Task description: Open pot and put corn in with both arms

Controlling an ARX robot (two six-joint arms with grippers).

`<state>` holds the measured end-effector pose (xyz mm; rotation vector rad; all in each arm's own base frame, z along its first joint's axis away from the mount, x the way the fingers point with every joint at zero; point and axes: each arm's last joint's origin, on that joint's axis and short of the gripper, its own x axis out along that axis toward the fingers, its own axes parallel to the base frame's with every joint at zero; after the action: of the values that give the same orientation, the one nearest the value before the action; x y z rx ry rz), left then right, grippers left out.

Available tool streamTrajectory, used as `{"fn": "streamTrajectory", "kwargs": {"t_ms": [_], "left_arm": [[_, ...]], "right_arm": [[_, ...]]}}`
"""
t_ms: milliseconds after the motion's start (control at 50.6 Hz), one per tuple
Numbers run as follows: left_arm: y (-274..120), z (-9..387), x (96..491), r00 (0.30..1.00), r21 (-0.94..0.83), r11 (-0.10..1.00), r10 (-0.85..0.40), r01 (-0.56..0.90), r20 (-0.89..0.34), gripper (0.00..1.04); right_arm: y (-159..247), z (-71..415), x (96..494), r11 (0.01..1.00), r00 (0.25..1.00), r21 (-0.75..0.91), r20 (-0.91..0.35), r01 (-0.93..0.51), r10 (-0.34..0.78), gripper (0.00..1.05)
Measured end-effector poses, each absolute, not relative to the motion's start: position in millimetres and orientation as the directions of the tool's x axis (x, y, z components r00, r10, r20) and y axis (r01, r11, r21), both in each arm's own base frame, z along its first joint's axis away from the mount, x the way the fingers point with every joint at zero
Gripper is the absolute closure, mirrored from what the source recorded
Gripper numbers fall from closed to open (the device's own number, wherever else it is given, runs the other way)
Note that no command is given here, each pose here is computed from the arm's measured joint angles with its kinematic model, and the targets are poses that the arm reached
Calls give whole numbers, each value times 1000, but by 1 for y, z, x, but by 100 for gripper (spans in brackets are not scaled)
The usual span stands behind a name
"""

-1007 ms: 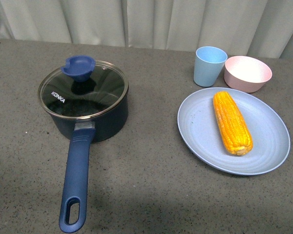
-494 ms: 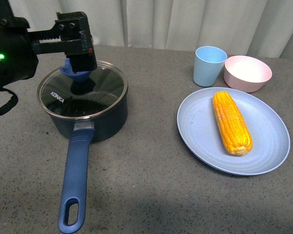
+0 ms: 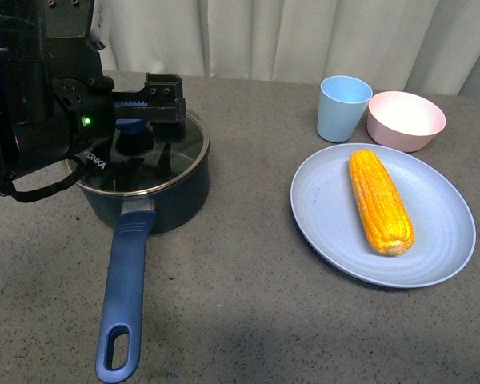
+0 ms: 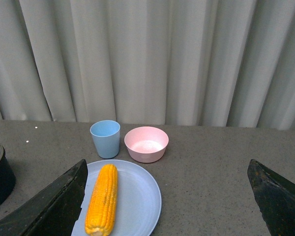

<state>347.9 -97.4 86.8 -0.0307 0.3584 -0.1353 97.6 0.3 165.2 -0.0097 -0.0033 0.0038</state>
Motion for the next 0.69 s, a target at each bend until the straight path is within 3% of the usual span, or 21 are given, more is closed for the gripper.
{"fn": "streamTrajectory", "kwargs": {"t_ms": [178, 355, 395, 691], "left_arm": [[-98, 84, 351, 930, -39, 991, -134, 129, -343, 8], [-98, 84, 352, 933, -29, 992, -129, 126, -335, 43], [-98, 84, 353, 935, -26, 991, -129, 128, -330, 46], [-95, 96, 354, 940, -30, 988, -154, 152, -303, 47]], "right_arm": [[0, 165, 98, 1000, 1000, -10, 3, -4, 4, 9], [0, 165, 98, 1000, 1000, -10, 3, -4, 4, 9], [0, 165, 98, 1000, 1000, -10, 3, -4, 4, 9], [0, 165, 98, 1000, 1000, -9, 3, -4, 4, 9]]}}
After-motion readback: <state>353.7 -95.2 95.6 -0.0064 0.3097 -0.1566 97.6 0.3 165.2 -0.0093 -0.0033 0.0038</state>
